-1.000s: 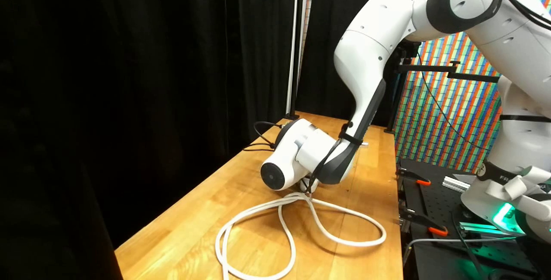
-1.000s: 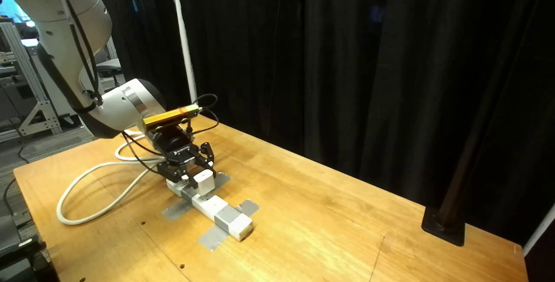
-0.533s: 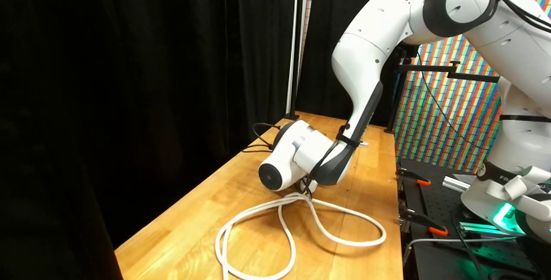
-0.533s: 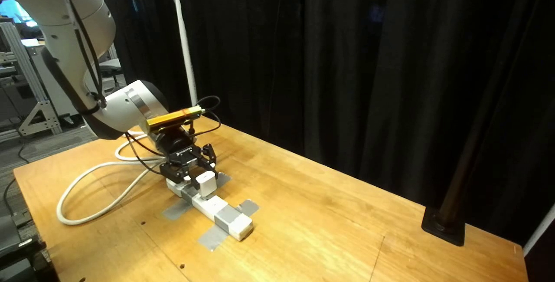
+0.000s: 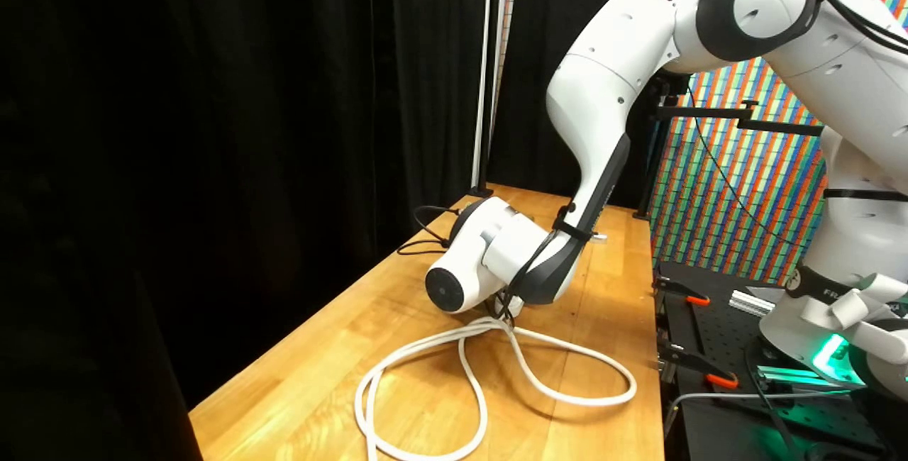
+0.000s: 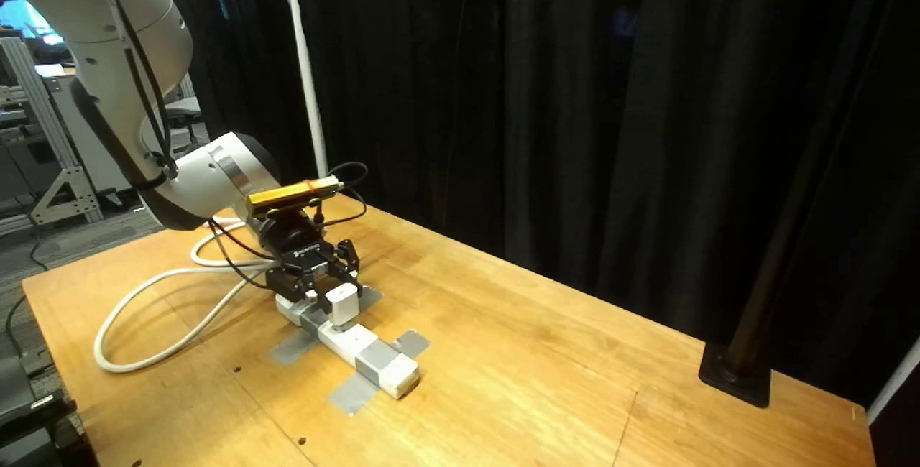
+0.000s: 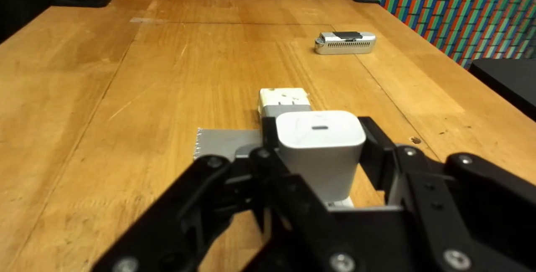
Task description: Plug the charger head into the extension cable
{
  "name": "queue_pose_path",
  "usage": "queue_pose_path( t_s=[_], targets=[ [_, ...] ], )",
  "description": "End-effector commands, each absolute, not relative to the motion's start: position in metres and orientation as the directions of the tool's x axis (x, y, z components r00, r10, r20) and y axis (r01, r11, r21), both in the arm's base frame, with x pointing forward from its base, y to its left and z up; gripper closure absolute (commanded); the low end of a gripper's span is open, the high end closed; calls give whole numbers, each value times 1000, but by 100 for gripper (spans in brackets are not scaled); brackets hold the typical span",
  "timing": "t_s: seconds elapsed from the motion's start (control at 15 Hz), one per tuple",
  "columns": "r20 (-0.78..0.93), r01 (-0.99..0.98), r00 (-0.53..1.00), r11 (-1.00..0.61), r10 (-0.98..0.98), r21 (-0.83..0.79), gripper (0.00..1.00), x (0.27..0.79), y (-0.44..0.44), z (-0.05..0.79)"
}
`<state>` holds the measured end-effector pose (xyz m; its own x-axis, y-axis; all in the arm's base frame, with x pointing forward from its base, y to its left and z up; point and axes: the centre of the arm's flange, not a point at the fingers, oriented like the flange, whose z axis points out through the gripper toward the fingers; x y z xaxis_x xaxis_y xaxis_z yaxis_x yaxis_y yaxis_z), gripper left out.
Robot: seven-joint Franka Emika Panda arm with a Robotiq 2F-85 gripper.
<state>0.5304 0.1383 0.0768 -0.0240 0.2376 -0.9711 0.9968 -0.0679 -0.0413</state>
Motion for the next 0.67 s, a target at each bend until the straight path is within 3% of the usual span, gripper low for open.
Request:
queue_pose_path(
  t_s=[0.0,0.6],
  targets=[
    [-962,991,-59,-97,265,-87,77,529,140,70],
    [-960,992,-57,-94,275,-86,77,524,146,67]
  ],
)
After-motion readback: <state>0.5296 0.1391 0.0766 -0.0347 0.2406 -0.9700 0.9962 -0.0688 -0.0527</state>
